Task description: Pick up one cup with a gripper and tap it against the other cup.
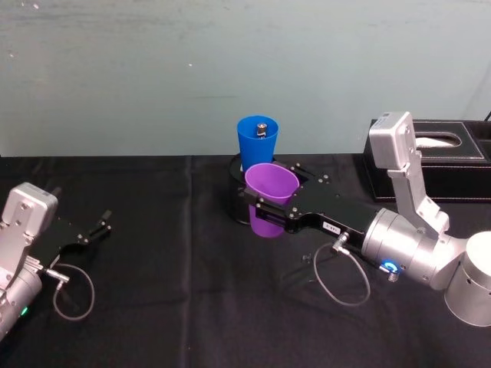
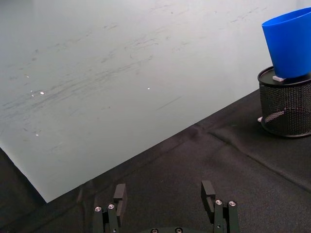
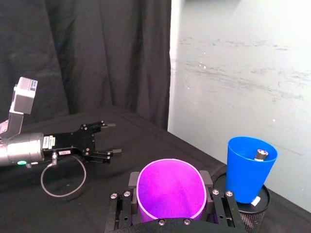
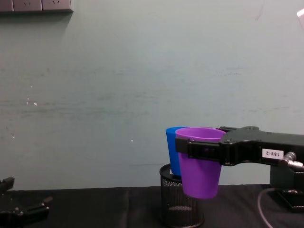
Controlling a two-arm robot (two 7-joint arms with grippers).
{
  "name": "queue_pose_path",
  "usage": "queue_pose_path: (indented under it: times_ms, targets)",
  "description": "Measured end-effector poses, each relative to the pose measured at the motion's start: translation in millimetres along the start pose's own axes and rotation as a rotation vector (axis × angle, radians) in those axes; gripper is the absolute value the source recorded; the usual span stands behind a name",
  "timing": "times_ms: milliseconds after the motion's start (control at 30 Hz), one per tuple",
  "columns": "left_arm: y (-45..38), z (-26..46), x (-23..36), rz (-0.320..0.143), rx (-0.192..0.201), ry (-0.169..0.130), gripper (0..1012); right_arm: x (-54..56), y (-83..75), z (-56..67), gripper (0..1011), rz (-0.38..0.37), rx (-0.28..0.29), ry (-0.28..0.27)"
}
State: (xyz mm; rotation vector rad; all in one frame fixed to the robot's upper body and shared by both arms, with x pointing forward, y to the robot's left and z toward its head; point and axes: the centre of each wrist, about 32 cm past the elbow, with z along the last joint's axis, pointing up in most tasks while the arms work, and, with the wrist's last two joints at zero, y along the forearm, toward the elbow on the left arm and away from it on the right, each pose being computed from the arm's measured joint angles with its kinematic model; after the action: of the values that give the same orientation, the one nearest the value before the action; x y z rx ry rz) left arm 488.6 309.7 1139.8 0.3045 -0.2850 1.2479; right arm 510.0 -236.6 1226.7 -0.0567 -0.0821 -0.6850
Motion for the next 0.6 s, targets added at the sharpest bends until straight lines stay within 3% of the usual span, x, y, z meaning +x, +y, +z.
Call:
queue_pose_path:
  times_ms: [367, 600]
  targets:
    - [0.0, 0.0, 0.0, 0.000, 0.000, 0.000, 1000, 13.1, 9.2, -15.1, 741, -0.033, 0.009, 0.055]
    - [0.0, 0.0, 0.0, 0.000, 0.000, 0.000, 1000, 22.9, 20.6, -24.7, 741, -0.067, 0.008, 0.055]
